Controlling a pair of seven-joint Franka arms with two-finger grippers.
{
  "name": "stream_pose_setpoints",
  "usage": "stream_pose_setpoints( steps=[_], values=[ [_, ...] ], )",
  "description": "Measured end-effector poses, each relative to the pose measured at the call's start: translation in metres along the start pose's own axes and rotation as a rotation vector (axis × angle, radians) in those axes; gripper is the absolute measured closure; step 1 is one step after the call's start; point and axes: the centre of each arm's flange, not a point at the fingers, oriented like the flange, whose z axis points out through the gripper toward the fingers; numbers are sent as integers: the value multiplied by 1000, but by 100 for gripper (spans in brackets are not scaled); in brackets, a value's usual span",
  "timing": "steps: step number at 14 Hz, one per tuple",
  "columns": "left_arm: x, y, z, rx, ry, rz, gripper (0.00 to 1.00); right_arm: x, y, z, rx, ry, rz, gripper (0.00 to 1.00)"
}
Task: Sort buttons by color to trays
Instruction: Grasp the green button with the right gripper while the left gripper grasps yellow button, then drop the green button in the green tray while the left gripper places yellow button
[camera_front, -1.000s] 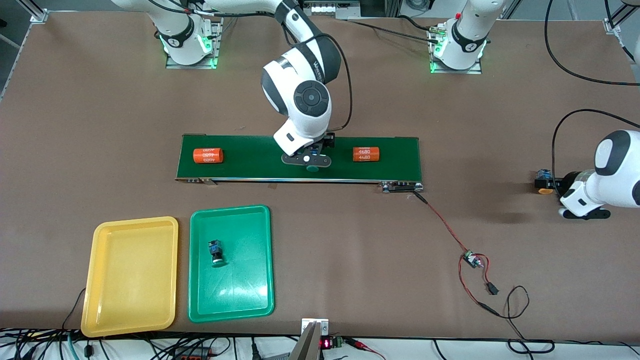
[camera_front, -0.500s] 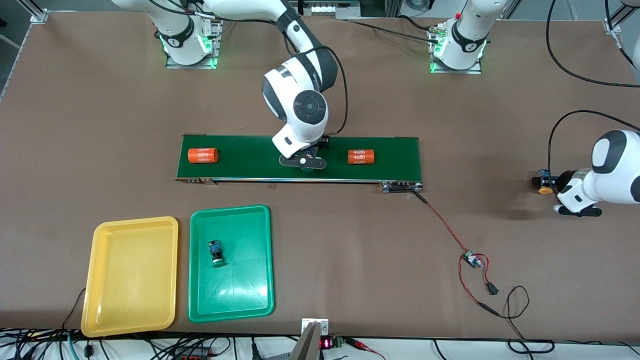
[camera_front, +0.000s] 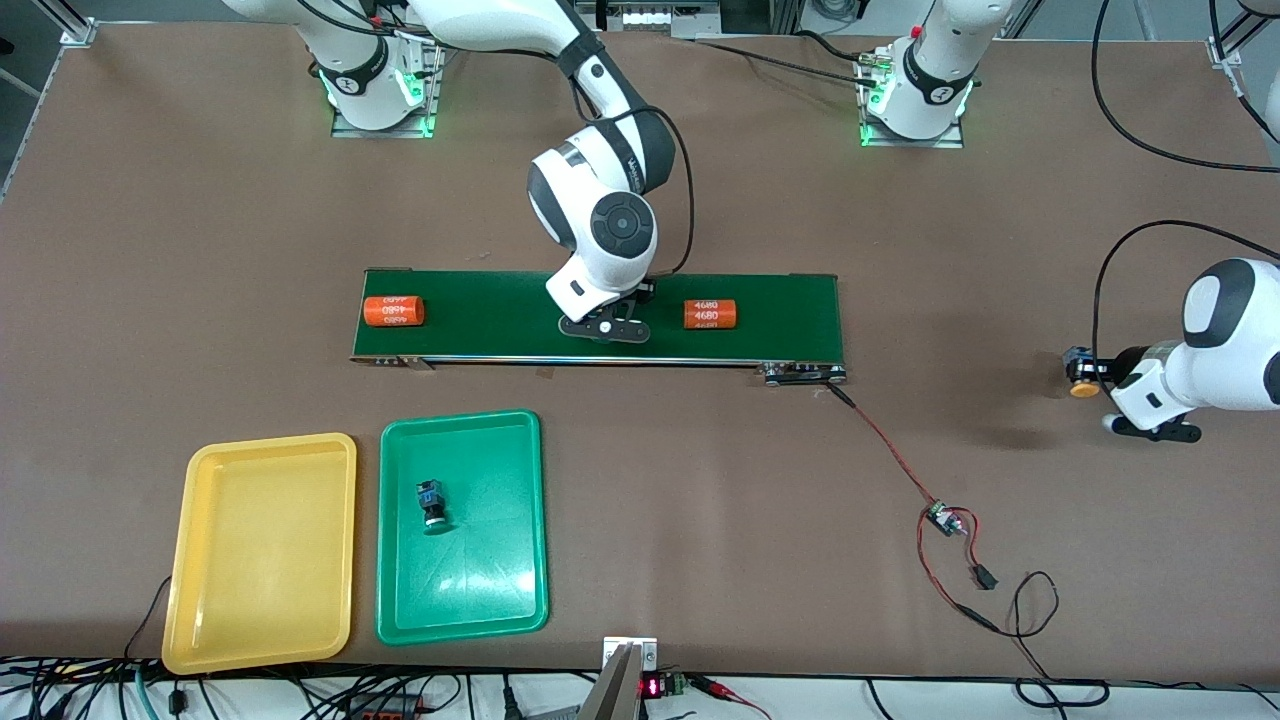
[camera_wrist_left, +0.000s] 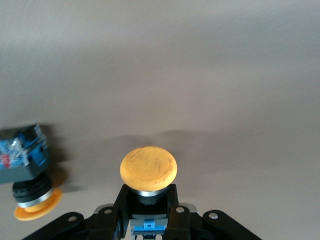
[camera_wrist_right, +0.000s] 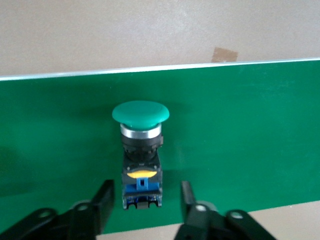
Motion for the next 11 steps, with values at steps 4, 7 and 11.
stream_pose_setpoints(
  steps=[4, 7, 11],
  values=[
    [13, 112, -55, -29, -22, 117, 68, 9, 7, 1, -1, -1, 16, 67],
    [18, 186, -58, -128, -66, 121, 68, 24, 17, -10, 17, 24, 41, 67],
    [17, 305, -57, -145, -131, 32, 68, 69, 49, -65, 62, 127, 106, 67]
  ],
)
